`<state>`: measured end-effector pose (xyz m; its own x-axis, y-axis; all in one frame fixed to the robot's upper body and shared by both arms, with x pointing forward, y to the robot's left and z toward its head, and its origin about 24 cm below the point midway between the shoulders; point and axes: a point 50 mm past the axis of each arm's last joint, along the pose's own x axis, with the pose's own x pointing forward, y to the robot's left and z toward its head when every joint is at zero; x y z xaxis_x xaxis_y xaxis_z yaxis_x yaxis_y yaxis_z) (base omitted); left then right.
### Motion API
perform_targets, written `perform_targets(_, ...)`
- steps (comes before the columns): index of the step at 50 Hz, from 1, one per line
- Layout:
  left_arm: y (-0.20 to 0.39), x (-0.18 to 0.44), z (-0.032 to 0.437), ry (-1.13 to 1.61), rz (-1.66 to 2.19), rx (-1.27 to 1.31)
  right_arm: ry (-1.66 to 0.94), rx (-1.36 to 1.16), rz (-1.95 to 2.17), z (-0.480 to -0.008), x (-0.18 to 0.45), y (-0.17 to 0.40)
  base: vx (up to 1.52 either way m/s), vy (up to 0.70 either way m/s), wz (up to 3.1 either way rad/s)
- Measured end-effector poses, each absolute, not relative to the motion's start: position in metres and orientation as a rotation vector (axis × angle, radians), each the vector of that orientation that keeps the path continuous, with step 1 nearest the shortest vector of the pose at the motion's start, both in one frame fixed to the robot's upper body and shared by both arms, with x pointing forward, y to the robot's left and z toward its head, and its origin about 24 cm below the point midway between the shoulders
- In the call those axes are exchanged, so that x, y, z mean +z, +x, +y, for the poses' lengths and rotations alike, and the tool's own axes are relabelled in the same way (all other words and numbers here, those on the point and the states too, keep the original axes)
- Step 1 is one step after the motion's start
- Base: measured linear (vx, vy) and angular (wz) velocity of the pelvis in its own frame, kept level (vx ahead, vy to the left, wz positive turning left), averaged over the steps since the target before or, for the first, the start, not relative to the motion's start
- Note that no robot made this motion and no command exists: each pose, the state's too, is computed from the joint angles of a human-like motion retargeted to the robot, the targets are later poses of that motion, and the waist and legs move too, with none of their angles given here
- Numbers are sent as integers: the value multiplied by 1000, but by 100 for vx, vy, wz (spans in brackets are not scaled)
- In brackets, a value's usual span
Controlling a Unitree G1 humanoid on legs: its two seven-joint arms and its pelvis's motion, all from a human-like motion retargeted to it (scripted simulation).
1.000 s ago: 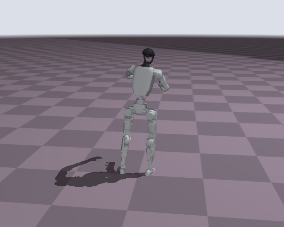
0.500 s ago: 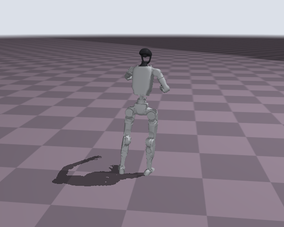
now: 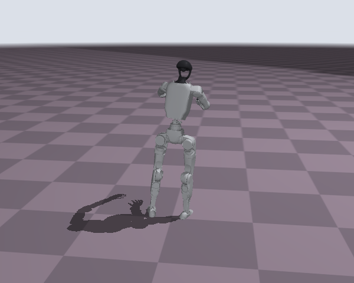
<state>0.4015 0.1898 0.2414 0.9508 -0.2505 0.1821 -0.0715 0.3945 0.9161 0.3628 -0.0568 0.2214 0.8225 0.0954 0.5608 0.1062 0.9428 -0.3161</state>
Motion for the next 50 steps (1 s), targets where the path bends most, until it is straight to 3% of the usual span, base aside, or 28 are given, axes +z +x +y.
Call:
perform_targets(6, 394, 258, 193, 1178, -404, -64, -184, 103, -439, -119, 132, 283, 4, 2, 36)
perform_targets(10, 389, 256, 189, 1189, -439, -94, -121, 106, -325, -136, 105, 262, 1, 0, 5)
perform_targets(20, 396, 234, 169, 1179, -364, -203, -340, -50, -576, -73, 210, 365, -2, -1, -20)
perform_targets(27, 405, 231, 162, 1196, -327, -196, -340, -141, -379, -68, 214, 401, 0, 1, 6)
perform_targets(35, 401, 238, 168, 1189, -378, -132, -368, 4, -441, -113, 126, 310, 3, 3, 29)
perform_targets(40, 392, 240, 171, 1188, -413, -154, -210, 82, -256, -151, 84, 248, 0, 0, 13)
perform_targets(45, 391, 227, 168, 1179, -378, -189, -254, 100, -466, -141, 129, 258, -1, 0, -4)
perform_targets(50, 397, 217, 161, 1155, -314, -214, -246, 44, -703, -92, 212, 321, -5, -1, -28)
